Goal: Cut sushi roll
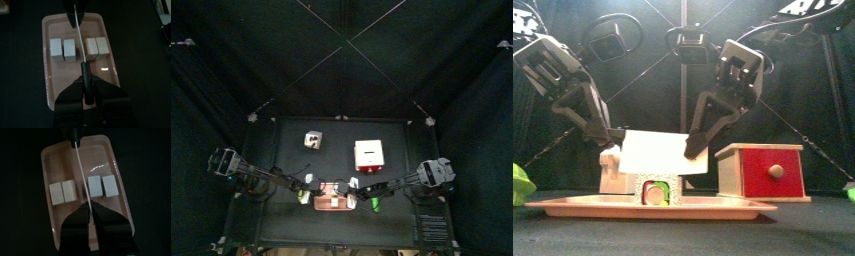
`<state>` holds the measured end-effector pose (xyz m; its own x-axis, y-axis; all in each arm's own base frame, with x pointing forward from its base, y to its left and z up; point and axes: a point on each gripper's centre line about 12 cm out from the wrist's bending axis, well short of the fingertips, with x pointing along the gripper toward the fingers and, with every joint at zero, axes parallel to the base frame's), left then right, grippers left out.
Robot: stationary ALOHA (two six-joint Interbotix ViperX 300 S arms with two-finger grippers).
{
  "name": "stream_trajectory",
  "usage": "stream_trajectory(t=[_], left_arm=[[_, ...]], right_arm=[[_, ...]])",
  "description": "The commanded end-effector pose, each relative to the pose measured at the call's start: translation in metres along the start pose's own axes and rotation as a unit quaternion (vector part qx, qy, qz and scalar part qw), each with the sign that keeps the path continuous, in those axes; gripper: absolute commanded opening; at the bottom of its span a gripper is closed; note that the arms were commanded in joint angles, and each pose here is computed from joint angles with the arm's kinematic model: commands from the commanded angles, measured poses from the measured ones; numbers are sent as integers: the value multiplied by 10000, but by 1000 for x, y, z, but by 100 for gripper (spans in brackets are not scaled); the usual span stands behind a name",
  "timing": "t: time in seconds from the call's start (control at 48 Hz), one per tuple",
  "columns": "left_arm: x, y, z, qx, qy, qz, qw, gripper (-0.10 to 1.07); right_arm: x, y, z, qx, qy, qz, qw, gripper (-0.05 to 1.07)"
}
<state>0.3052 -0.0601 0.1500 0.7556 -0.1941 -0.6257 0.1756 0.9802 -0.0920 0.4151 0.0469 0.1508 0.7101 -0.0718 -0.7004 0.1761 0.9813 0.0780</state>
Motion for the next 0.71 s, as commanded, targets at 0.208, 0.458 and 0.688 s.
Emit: stream_trajectory(t=[0.208, 0.458, 0.688], left_arm=[[-8, -21, 24, -17, -329, -211, 9992, 9], [-4, -32, 16, 89, -127, -294, 9994, 9], [-2, -37, 13, 133, -73, -354, 9993, 9]], right_arm=[[-20, 8, 26, 2, -400, 163, 9991, 18], [-21, 21, 23, -107, -395, 277, 9988, 18], [-18, 30, 17, -198, -321, 341, 9987, 18]])
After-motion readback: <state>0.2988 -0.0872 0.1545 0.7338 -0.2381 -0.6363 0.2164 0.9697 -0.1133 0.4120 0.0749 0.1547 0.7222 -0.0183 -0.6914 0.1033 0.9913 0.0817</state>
